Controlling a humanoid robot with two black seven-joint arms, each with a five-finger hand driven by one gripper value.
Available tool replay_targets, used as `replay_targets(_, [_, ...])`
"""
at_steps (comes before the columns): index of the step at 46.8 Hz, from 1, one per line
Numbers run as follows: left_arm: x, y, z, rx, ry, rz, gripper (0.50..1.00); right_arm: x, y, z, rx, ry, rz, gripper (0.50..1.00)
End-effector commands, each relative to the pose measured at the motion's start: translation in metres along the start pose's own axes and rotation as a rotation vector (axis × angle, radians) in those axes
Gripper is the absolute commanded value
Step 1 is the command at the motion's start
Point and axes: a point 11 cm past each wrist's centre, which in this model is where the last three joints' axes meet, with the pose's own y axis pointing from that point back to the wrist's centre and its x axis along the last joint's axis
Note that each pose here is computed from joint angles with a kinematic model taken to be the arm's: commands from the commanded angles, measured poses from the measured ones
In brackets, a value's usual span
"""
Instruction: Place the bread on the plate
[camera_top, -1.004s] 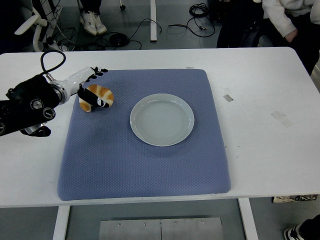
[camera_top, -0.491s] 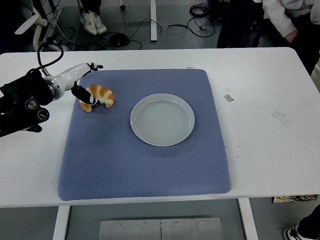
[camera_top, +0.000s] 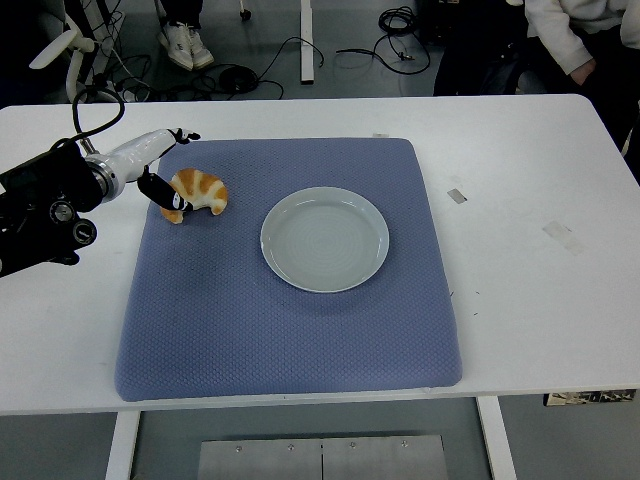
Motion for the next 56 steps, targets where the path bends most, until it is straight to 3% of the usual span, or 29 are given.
replay_targets(1, [0.001,-0.001,-0.005,0.014,-0.006,-0.010,0.966,0.000,0.000,0.000,0.001,0.000,0.000,1.000])
replay_targets(17, [0.008,-0.006,-0.018,0.052,-0.038,-0.027,0.955,0.000,0.000,0.000,-0.001,0.000,0.000,1.000])
replay_targets(35, [0.001,-0.012,0.012,-0.010,-0.032,-0.039,0.925,0.000,0.000,0.000,-0.001,0.000,0.000,1.000])
replay_targets(56, [-0.003,-0.012,0.011,-0.009,-0.044,-0.053,0.908,0.000,0.000,0.000,-0.001,0.000,0.000,1.000])
